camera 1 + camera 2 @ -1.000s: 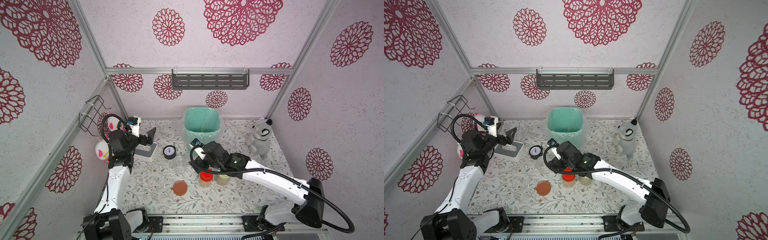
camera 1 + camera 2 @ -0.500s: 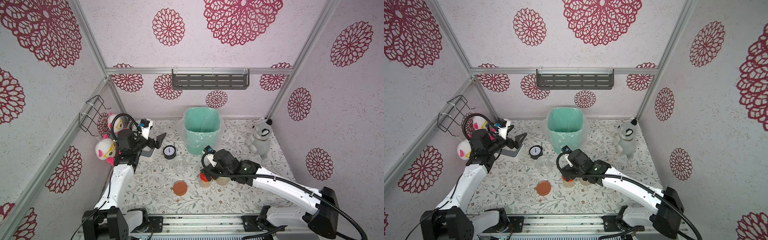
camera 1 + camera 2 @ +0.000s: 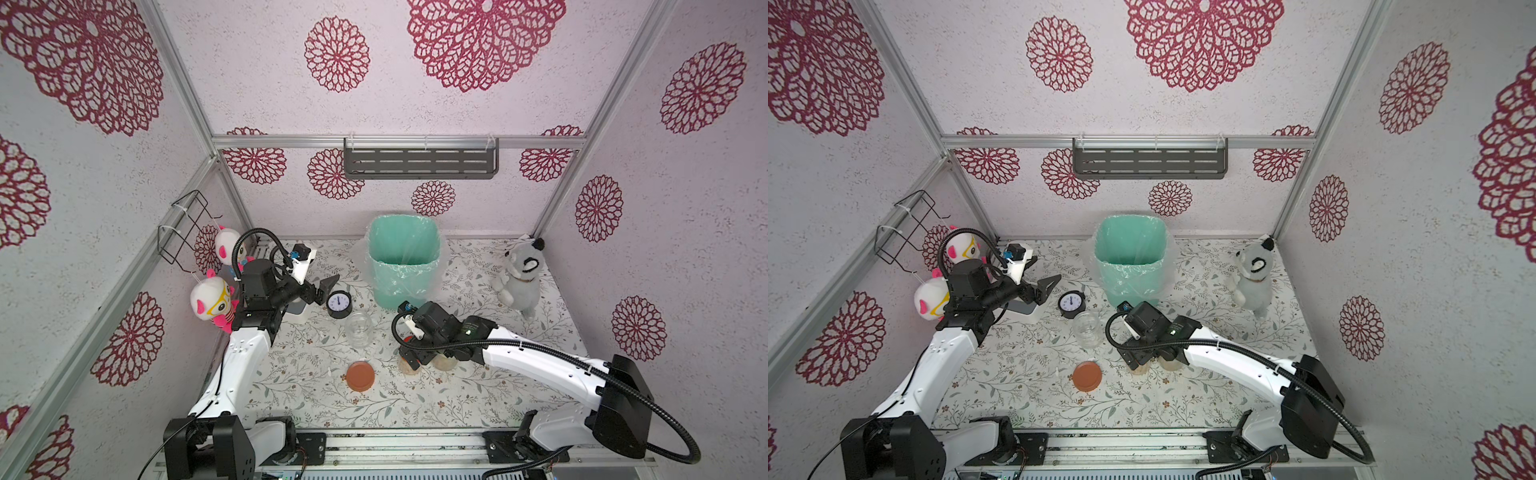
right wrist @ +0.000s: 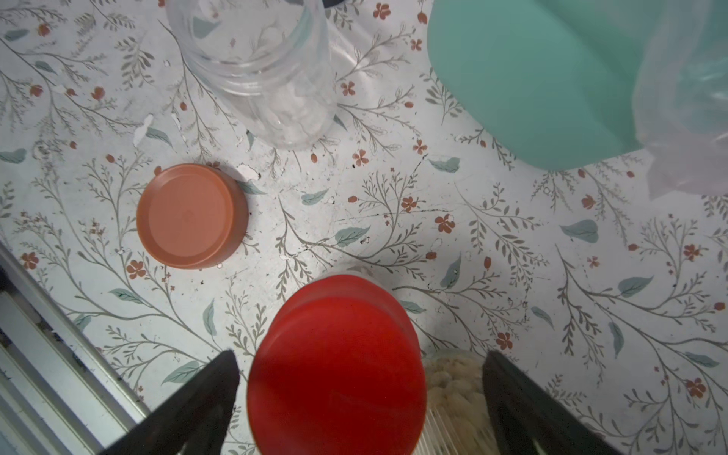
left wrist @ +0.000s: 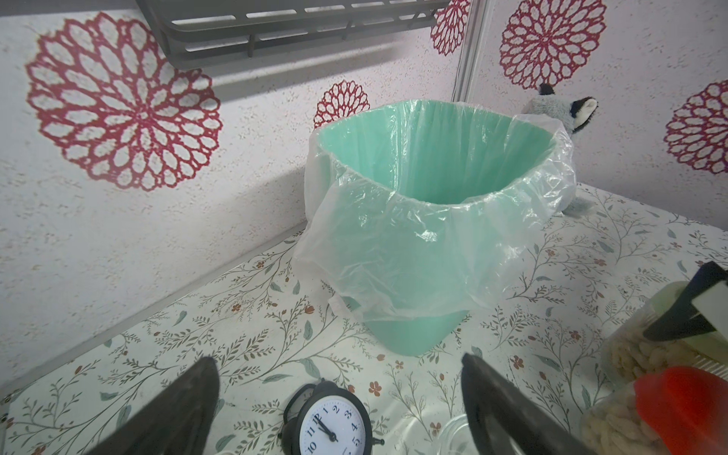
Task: Empty moldy peanuts from jars
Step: Pick up the jar from the center of the board.
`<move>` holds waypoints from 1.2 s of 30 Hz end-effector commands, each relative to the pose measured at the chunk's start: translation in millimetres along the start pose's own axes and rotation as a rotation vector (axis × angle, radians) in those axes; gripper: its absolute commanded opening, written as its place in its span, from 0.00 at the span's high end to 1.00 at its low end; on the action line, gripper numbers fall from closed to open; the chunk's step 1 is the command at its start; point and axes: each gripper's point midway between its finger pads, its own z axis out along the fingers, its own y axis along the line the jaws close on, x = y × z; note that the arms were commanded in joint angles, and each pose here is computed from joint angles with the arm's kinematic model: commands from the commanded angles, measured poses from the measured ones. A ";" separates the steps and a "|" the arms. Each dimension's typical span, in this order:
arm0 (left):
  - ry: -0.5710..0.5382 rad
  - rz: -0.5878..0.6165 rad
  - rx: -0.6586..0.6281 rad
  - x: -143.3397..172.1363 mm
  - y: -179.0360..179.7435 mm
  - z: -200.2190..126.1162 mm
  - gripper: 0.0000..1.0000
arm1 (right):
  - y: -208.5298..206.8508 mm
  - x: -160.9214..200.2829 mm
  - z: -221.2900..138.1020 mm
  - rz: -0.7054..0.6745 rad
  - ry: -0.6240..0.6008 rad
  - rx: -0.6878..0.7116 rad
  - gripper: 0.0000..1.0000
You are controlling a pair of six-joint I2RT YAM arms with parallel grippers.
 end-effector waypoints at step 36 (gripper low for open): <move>0.017 0.038 0.024 -2.3 -6.8 -1.9 0.03 | 6.2 -2.5 -5.2 -0.099 0.111 -0.034 0.15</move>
